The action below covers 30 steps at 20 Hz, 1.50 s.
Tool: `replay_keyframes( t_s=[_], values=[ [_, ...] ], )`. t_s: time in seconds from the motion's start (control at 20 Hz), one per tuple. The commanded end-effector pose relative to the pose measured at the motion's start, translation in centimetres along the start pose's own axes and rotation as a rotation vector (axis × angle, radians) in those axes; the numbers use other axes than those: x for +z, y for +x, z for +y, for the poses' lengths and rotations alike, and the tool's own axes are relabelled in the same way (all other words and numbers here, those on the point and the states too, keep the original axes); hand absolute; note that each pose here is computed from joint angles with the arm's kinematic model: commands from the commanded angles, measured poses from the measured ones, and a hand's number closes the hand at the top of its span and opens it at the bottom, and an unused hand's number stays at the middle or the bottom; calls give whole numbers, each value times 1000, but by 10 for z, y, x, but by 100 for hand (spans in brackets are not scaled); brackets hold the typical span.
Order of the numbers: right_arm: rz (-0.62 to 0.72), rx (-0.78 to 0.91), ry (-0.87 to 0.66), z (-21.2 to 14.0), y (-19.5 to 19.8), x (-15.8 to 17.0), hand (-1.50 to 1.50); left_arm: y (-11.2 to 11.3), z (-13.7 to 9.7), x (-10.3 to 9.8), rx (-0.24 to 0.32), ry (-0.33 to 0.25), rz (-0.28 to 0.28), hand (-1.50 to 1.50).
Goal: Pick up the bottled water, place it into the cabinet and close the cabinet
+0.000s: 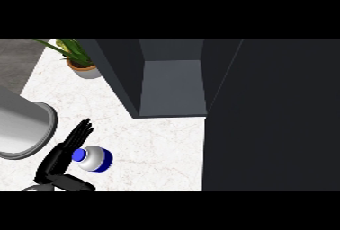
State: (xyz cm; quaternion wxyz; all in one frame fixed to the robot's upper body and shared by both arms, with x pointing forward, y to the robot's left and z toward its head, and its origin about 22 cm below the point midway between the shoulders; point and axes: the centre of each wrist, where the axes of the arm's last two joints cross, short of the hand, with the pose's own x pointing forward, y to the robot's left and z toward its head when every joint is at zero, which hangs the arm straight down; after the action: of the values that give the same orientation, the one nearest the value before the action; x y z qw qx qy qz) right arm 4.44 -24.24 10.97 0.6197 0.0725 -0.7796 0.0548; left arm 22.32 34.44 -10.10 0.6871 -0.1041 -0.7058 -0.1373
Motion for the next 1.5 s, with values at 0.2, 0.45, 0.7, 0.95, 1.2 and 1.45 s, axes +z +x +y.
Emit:
replay_keyframes(
  t_s=[0.2, 0.45, 0.7, 0.95, 1.2, 1.45],
  values=[
    [-53, -21, 3, 3, 26, 2, -150, -37, -26, -1, 130, -137, -9, -150],
    [-59, -36, -8, 4, 22, 4, -150, -43, -15, 1, 195, -128, -5, -150],
    [-50, -31, -12, 2, 20, 6, -150, -51, -33, -14, 264, -88, -21, 150],
    [-50, -18, 16, 2, 28, 5, -150, -58, -40, -17, 322, -75, -19, 150],
    [-40, -24, -3, 4, 15, 7, -150, -55, -35, -22, 344, -100, -37, 150],
    [-40, -35, -12, 3, 12, 11, -150, -59, -58, -30, 347, 32, -108, 150]
  ],
)
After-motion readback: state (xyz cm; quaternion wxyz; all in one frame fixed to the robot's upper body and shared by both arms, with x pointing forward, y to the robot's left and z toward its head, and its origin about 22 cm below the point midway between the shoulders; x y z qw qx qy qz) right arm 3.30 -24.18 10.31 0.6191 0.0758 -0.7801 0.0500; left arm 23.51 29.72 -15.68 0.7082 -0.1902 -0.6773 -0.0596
